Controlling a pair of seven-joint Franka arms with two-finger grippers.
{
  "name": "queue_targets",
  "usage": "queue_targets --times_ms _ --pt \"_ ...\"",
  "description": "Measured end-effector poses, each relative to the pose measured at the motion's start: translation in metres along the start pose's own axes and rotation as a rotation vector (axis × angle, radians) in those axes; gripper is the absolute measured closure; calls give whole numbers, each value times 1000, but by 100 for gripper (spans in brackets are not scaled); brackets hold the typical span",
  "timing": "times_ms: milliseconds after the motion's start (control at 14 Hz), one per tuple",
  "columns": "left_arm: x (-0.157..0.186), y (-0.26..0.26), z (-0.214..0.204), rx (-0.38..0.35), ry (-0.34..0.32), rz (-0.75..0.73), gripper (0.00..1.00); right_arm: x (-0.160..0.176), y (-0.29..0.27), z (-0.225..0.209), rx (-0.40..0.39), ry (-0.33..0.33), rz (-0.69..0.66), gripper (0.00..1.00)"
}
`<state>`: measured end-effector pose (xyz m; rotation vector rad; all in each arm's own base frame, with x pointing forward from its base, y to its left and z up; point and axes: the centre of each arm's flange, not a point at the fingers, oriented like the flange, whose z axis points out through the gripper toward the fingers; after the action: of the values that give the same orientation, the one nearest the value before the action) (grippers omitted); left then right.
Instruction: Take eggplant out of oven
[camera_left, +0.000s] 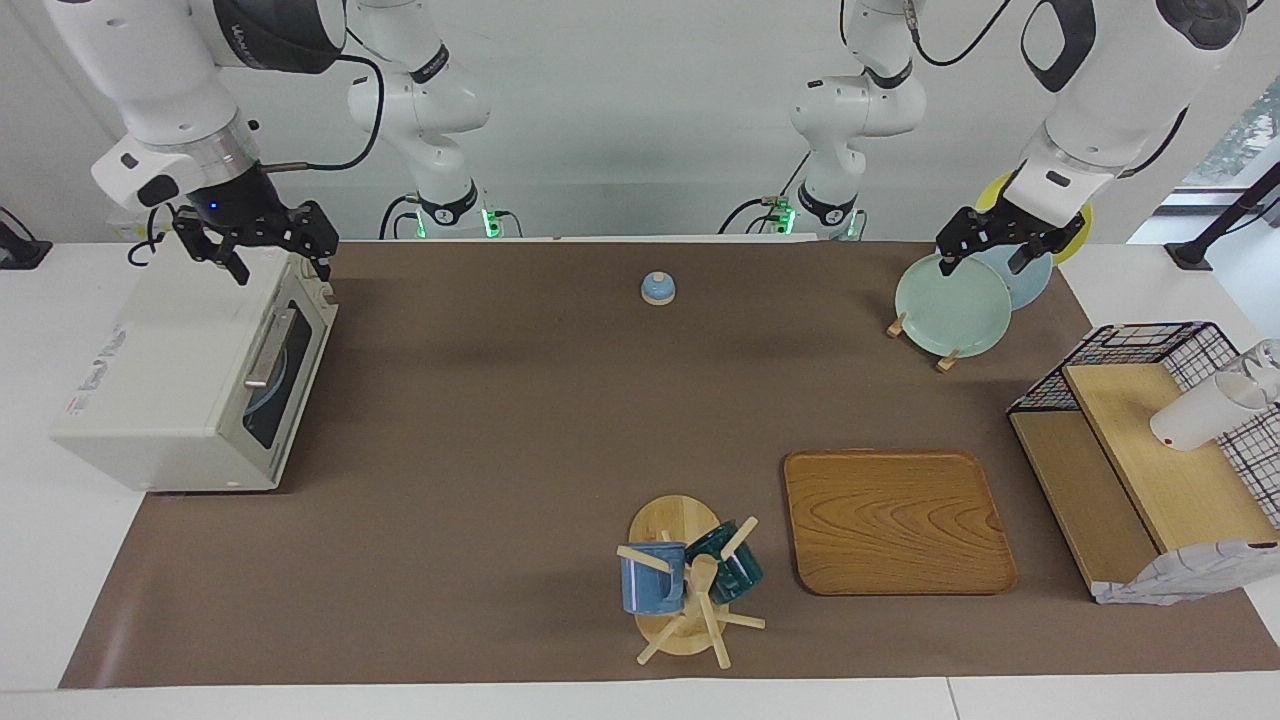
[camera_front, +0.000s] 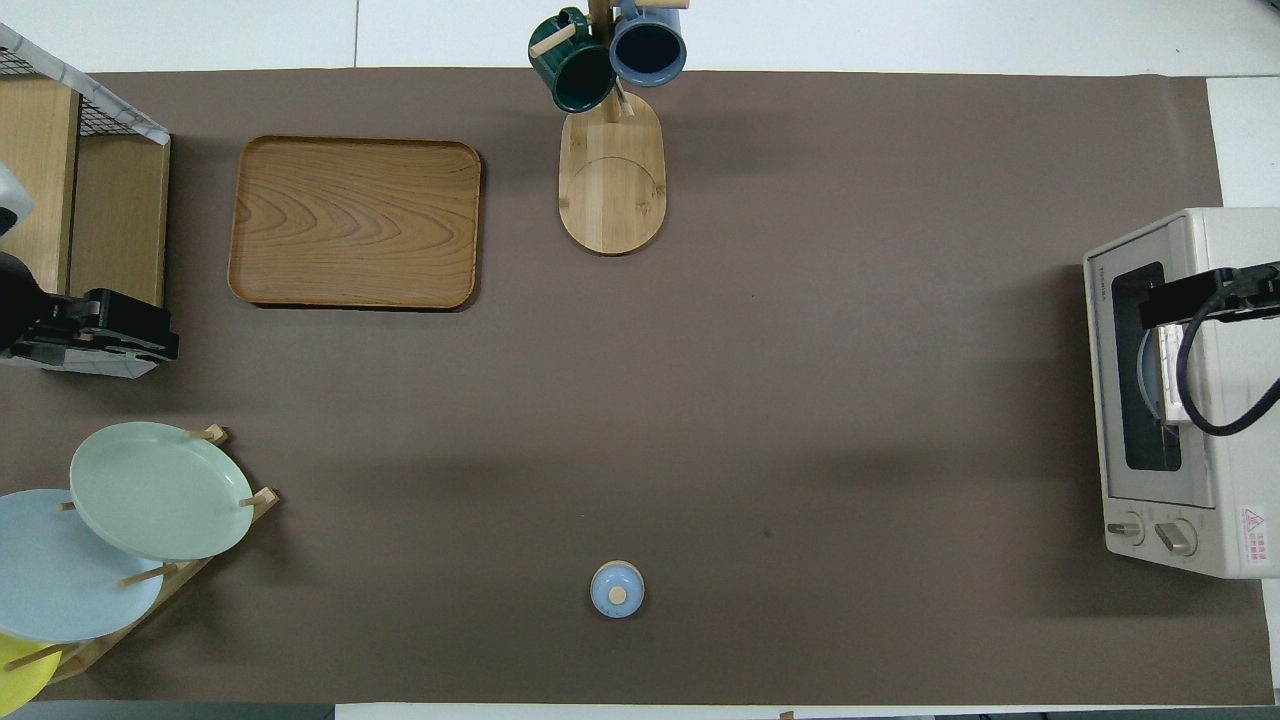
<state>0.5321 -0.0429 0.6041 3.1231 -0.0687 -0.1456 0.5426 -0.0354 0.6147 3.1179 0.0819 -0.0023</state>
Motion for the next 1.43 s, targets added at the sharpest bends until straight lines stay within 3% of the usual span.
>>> queue_targets --times_ms 571,643,1214,1286,1429 --pt "0 0 0 0 0 0 0 1 -5 0 0 0 -9 0" --pt "0 0 0 0 0 0 0 1 -5 0 0 1 -8 7" --pt "0 0 0 0 0 0 0 -5 23 55 -28 5 -5 94" --pt "0 0 0 0 0 0 0 -7 30 64 -44 1 1 99" --pt "0 0 0 0 0 0 0 -10 45 81 -58 -9 20 99"
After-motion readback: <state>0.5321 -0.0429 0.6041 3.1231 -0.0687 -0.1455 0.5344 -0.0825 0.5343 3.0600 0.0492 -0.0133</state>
